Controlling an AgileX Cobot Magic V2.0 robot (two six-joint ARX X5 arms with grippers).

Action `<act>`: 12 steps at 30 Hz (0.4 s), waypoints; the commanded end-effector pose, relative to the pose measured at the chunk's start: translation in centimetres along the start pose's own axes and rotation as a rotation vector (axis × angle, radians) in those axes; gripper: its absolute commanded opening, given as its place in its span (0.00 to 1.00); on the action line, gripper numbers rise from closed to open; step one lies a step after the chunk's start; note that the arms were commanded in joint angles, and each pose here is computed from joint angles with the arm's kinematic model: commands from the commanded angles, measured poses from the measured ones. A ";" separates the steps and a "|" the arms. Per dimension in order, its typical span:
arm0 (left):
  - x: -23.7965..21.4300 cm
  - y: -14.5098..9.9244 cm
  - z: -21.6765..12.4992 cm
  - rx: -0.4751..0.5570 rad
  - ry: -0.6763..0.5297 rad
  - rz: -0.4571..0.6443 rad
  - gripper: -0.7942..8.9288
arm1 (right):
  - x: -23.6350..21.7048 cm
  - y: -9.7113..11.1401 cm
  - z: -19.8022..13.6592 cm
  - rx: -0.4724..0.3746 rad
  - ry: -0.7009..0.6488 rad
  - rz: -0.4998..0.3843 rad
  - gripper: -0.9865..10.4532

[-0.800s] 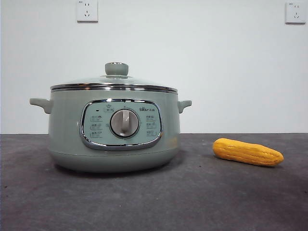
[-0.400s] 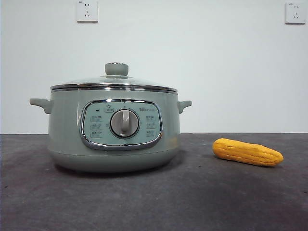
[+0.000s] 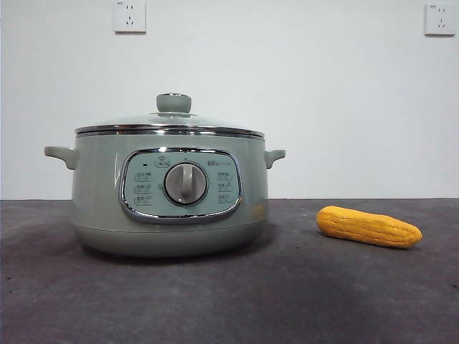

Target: Pick up the corn,open the lid,put the corn in the pot,close the lid

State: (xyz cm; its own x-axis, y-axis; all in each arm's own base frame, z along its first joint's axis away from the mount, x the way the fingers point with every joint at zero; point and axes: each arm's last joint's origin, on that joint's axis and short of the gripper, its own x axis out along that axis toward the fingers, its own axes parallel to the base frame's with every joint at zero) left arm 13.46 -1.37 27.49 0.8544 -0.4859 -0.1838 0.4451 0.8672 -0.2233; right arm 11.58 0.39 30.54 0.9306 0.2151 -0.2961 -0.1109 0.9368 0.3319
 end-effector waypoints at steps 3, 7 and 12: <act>0.8 0.0 1.1 -0.088 0.068 -0.115 0.08 | 1.0 0.6 0.8 0.019 0.116 0.182 0.09; 1.4 0.1 1.7 -0.130 0.152 -0.144 0.08 | 3.0 0.7 1.7 0.026 0.257 0.294 0.09; 1.9 0.2 2.0 -0.155 0.235 -0.155 0.08 | 6.3 0.8 2.3 -0.014 0.416 0.294 0.26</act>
State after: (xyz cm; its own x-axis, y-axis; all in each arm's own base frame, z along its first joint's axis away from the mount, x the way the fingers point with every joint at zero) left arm 15.77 -1.83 29.07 0.6947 -0.6307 -0.3459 0.4879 0.7665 -0.4176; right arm 17.75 1.77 31.08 0.6512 0.5549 -0.5177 -0.3204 0.8194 0.4753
